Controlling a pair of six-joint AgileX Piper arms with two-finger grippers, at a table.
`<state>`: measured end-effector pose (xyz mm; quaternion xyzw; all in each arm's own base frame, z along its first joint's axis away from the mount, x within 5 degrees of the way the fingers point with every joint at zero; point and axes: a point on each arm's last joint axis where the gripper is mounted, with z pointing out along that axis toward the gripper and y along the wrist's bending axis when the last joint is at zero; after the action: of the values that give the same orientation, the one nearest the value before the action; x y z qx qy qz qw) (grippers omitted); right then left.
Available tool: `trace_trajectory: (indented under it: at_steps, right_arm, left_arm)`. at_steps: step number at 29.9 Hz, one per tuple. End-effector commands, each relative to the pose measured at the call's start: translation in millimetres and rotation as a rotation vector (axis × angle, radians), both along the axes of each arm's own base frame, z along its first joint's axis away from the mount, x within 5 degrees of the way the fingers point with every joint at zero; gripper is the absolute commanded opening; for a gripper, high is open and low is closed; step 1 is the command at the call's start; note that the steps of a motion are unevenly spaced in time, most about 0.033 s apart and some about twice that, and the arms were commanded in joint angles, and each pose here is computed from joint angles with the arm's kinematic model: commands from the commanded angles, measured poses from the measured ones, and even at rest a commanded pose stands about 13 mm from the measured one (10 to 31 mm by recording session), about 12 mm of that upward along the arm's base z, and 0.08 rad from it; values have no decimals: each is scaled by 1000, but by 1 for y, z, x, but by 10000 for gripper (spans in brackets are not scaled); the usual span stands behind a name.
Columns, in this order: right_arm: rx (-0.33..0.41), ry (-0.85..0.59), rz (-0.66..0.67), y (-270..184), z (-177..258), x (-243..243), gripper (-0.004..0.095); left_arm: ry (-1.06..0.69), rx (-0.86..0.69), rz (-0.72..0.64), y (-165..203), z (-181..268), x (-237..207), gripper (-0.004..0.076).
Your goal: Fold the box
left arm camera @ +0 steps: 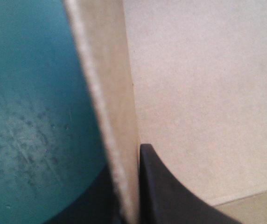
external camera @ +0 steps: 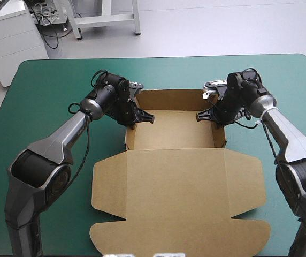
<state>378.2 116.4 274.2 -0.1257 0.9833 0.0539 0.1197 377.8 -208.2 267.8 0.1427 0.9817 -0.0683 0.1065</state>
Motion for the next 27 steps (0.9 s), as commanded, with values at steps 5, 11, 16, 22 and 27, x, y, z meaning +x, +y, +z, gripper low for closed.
trace_trajectory:
  at_steps: [5, 11, 16, 22, 27]
  right_arm:
    - [7, 4, 52, 1, 23, -12, 288]
    - [10, -38, 56, 0, 32, -14, 735]
    - [22, -118, 57, -4, 61, -21, 769]
    - [49, -208, 56, -9, 100, -41, 769]
    - [68, -277, 53, -15, 126, -61, 769]
  left_arm:
    - [-62, -107, -77, -12, 33, -10, 234]
    - [-109, -55, -44, 2, 61, -11, 517]
    - [-180, -50, -38, 14, 89, -20, 531]
    - [-261, -78, -35, 25, 123, -39, 530]
    - [-387, -113, -63, 43, 169, -71, 419]
